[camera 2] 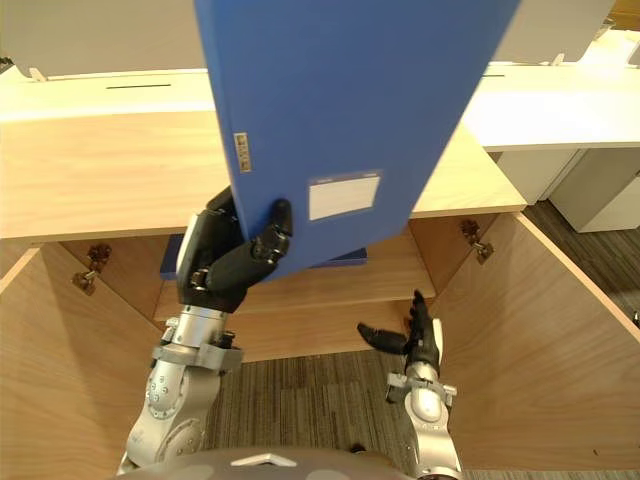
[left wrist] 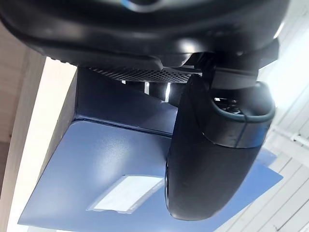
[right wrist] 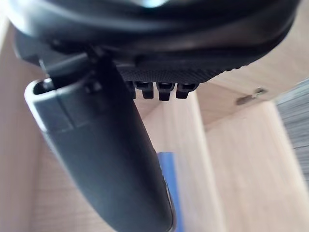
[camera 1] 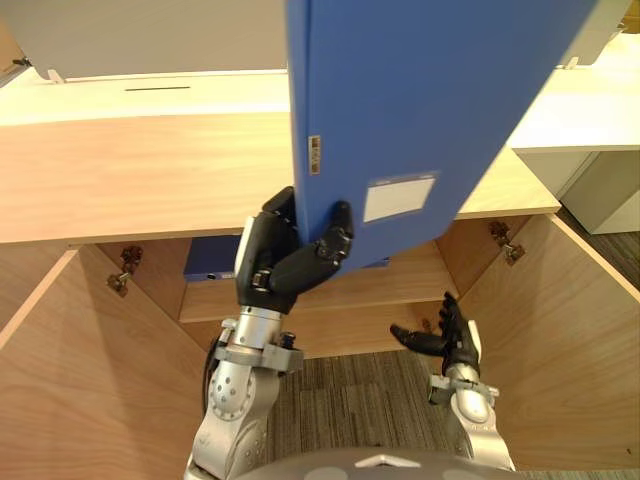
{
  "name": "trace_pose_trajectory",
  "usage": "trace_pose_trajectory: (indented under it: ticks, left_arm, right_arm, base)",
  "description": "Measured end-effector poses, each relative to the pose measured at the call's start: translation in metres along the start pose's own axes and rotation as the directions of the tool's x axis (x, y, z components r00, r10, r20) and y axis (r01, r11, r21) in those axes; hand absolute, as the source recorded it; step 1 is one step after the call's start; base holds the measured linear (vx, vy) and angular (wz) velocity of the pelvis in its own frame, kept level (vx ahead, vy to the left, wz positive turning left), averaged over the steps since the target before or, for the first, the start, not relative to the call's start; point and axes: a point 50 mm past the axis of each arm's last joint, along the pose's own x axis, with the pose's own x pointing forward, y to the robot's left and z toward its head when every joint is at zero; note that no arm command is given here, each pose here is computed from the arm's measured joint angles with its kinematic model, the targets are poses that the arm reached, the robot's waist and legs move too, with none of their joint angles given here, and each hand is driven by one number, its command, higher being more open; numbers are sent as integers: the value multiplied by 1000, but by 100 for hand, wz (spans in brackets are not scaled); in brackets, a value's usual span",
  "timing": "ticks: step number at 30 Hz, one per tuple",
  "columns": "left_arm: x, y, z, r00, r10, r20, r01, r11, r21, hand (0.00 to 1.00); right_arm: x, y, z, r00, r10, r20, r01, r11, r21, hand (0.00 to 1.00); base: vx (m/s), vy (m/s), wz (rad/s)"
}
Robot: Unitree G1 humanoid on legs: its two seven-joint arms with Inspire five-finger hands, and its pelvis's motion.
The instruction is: Walk over to the cabinet, pick up the folder, carry it to the office cabinet, place the folder inside the office cabinet, then close the office cabinet door
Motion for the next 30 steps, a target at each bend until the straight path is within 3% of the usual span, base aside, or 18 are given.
trace_pose_trajectory:
  ticks: [4, 12, 21, 30]
  left_arm:
    - [-4, 13, 2, 998, 60, 3, -60, 998, 33, 0]
    - [-5, 21, 5, 993, 115, 24, -116, 992, 41, 0]
    - [-12, 25, -11, 993, 101, -60, -98, 994, 46, 0]
    - [-14, 25, -22, 994, 27, -110, -28, 1000, 0, 0]
  right_arm:
    - [-3, 3, 39, 984, -10, 180, -19, 987, 161, 100]
    - [-16, -4, 85, 921, -49, 386, -50, 969, 244, 100]
    - [-23, 6, 146, 758, 29, 652, -230, 947, 225, 100]
    - [-21, 28, 175, 622, 242, 744, -425, 903, 61, 100]
  base:
    - [-7, 2, -6]
    - [-1, 1, -2]
    - [-23, -7, -1]
    - [0, 0, 0]
